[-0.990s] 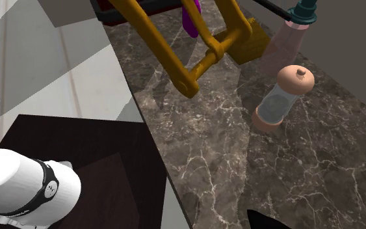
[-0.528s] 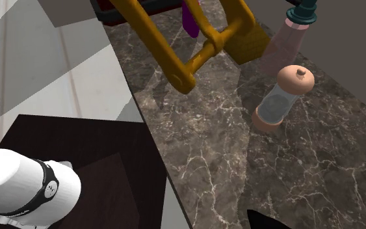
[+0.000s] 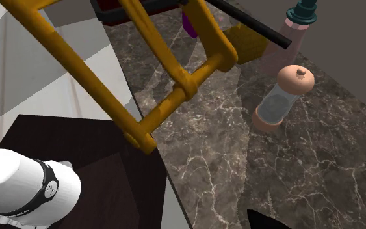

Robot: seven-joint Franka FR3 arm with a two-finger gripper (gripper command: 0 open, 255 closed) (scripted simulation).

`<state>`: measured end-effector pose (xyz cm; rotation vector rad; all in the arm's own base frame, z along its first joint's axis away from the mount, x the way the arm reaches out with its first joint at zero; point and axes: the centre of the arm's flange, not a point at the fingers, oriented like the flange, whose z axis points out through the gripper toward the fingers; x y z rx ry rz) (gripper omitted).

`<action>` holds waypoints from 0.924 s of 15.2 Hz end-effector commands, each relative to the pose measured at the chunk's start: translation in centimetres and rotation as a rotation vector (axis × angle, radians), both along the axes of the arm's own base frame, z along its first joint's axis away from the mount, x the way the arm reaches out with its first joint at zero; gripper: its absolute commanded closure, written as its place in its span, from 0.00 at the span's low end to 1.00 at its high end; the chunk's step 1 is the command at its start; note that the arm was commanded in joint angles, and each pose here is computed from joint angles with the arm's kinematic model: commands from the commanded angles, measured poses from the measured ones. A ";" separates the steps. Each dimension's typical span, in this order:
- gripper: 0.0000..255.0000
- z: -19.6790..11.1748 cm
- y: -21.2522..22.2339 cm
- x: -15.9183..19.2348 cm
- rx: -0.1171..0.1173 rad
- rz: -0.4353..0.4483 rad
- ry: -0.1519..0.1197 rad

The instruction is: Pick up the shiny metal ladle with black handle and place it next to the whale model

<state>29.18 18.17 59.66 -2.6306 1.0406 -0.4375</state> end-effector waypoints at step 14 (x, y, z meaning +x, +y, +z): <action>1.00 0.0 -18.2 -7.3 0.001 0.001 0.000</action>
